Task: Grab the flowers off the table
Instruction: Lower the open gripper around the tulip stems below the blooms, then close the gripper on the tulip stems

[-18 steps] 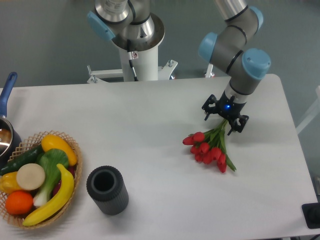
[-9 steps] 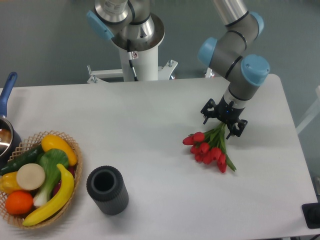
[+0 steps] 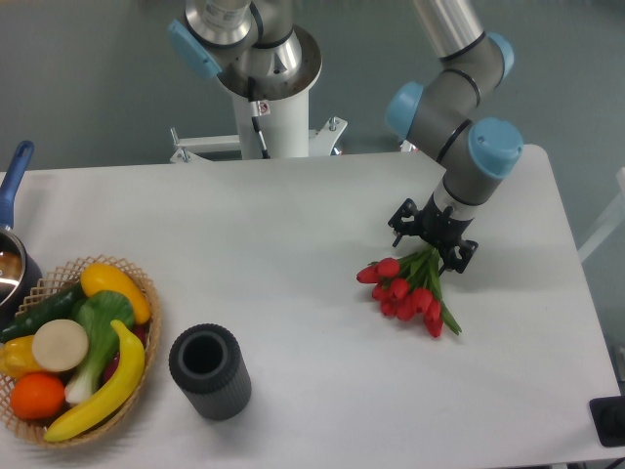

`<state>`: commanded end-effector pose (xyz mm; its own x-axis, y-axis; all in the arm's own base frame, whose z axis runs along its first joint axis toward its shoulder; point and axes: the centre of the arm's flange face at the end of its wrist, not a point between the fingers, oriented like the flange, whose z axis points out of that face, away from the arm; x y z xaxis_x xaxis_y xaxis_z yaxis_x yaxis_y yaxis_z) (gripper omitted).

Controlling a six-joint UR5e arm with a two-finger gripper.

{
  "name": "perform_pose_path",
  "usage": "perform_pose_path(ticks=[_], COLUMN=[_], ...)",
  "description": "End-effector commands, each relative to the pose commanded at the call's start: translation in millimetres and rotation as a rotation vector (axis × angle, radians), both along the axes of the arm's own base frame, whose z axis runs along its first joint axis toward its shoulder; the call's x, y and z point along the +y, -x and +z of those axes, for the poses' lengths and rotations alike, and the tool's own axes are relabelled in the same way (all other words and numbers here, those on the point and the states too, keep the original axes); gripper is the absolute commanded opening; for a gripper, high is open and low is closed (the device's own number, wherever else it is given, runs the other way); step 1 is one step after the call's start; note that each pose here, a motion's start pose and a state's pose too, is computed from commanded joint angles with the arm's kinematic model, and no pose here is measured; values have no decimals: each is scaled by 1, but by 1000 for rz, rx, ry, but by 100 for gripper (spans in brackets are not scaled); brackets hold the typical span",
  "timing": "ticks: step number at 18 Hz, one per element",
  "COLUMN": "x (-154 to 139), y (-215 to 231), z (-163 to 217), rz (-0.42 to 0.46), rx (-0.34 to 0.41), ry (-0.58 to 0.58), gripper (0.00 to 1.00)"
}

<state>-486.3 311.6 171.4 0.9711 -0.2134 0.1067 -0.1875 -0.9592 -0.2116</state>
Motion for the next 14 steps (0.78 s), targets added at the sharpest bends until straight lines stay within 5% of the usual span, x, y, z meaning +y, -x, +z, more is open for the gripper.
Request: perform_pose_path(ticks=[4,8,14], x=[0,-3,-5], y=[1,2,3], z=[1,1,5], rz=[-1,3,8], rx=[1,3,5], ry=[-2,-4,-8], gripper=[98,74,51])
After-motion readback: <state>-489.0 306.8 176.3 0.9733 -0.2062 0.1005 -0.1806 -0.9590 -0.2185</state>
